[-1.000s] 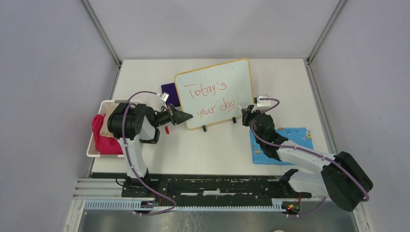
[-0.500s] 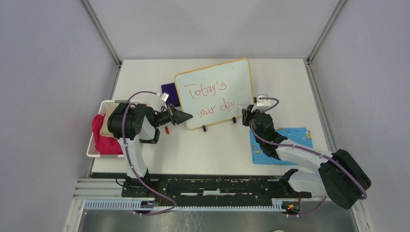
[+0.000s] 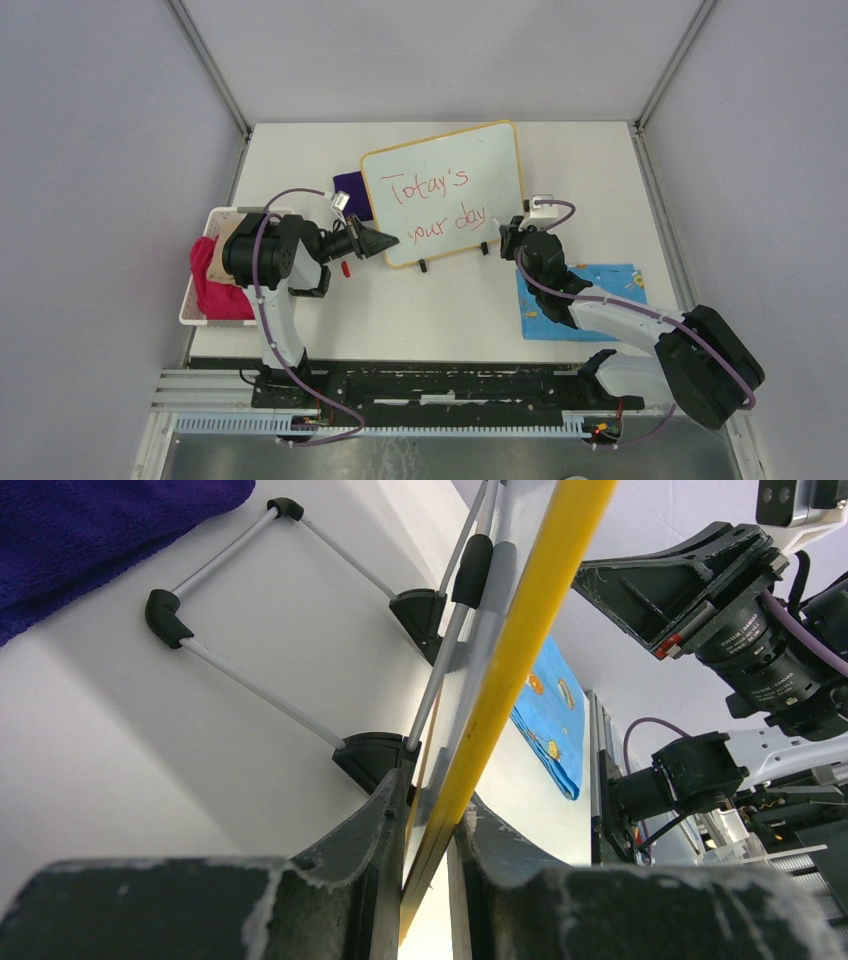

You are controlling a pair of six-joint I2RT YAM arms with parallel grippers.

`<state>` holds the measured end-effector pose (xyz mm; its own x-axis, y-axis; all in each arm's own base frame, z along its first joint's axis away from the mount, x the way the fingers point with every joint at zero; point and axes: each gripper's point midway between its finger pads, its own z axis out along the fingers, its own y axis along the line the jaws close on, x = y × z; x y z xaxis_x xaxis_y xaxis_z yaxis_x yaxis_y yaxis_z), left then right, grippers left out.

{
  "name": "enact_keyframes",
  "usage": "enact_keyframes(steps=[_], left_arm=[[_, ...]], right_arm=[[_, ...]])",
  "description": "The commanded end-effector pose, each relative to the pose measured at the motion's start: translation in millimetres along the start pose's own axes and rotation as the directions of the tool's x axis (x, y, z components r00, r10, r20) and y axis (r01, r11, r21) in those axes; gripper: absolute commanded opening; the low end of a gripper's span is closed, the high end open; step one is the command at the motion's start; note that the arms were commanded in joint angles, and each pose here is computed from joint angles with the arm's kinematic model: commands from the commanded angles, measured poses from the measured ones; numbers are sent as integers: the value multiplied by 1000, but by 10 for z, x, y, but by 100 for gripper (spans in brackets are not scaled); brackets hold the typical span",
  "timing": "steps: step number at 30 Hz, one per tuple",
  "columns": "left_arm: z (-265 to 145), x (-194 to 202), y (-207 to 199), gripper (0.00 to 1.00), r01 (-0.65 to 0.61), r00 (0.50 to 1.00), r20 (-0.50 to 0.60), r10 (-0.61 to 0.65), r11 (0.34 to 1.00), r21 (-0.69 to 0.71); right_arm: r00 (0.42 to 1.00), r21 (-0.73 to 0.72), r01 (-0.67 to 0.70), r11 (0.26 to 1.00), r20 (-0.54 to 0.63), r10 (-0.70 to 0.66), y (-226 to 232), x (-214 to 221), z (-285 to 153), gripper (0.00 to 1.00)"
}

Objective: Write a sentence on the whiteboard

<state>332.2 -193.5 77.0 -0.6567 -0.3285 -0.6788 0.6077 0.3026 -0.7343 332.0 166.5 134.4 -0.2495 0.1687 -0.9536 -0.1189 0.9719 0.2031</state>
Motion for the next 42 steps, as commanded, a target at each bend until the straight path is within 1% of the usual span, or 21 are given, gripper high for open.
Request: enact_keyframes(steps=[1,42], left_arm=[[8,-98,-66,2,-44,998,50,42,998,36],[8,-95,-67,2,-42,998,49,40,998,37]], right_arm=[[998,-21,-40,999,52,41,99,-218,67,0],[999,-19,-26,999,38,26,84,-197,97,0]])
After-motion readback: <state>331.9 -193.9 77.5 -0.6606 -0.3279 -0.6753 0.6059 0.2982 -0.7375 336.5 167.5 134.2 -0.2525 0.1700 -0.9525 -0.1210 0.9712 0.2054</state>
